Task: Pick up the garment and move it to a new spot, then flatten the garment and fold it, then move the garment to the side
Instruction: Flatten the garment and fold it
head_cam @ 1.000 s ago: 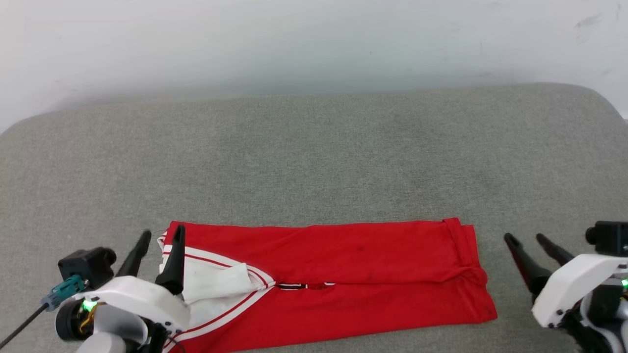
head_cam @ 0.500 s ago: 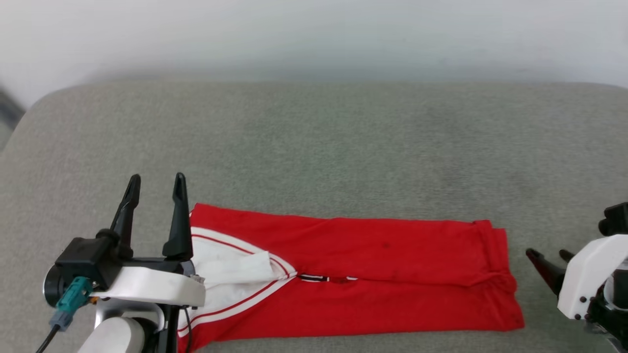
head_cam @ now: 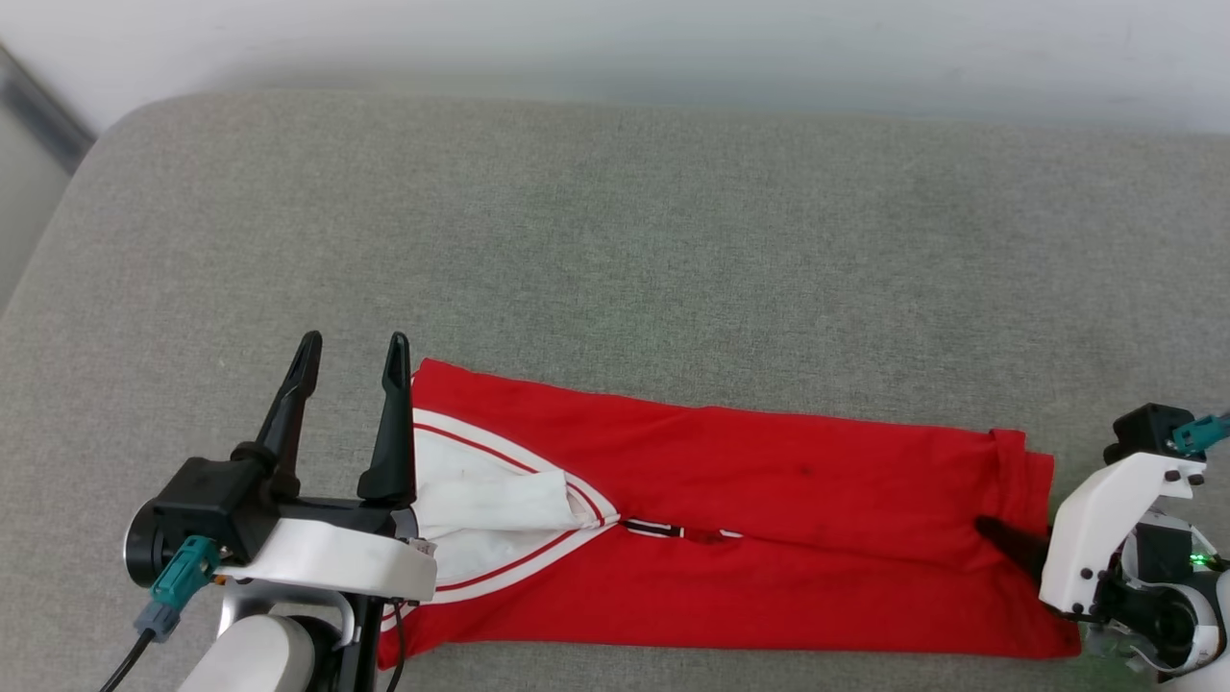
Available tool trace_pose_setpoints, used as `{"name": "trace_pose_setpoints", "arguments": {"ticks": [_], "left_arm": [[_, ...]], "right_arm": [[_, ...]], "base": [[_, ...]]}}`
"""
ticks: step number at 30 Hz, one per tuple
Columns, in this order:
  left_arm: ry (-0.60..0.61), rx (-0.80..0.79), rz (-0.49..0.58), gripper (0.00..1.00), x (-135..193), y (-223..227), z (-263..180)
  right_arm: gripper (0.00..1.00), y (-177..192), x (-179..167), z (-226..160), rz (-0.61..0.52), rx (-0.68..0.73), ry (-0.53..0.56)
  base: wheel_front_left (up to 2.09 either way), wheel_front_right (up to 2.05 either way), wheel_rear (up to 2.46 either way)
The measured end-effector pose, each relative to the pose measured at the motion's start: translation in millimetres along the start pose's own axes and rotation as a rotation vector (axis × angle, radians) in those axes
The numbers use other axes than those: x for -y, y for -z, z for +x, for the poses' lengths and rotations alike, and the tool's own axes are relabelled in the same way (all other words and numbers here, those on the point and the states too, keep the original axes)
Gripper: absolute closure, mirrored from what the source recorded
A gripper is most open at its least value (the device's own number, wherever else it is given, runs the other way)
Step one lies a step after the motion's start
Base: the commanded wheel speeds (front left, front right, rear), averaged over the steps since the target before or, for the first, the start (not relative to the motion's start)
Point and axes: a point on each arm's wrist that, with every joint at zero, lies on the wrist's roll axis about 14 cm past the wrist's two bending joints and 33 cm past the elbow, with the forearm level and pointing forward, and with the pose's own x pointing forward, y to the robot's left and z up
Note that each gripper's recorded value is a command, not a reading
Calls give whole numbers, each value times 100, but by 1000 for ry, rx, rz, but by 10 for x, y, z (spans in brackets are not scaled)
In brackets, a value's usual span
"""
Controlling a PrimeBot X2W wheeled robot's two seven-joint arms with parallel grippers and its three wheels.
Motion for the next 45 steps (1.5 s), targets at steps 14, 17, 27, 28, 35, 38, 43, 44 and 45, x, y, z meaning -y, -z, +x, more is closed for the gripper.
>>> {"name": "trace_pose_setpoints", "arguments": {"ticks": [14,17,27,28,35,38,43,44,45], "left_arm": [[33,-6,-6,0,136,-77,-106],[49,-4,-10,0,203,-88,-113],[91,-11,-22,0,363,-84,-99],[94,-13,-22,0,372,-77,-100],[104,-31,-23,0,404,-38,-110],[102,-35,-21,0,395,-36,-124],[101,-39,-19,0,373,-47,-154],[100,-37,-19,0,364,-58,-157],[99,-40,-19,0,357,-54,-167]], "right_arm": [[100,-142,4,-355,-26,121,-4],[100,-186,163,-490,-1,162,29],[100,-220,925,-994,172,277,188],[100,-213,946,-1014,203,284,185],[100,-35,340,-807,543,191,-157],[100,-58,38,-807,597,142,-320],[100,-149,-529,-786,669,61,-637],[100,-165,-676,-757,671,44,-687],[100,-175,-806,-732,665,27,-723]], "base": [[0,0,0],[0,0,0],[0,0,0],[0,0,0],[0,0,0],[0,0,0],[0,0,0],[0,0,0],[0,0,0]]}}
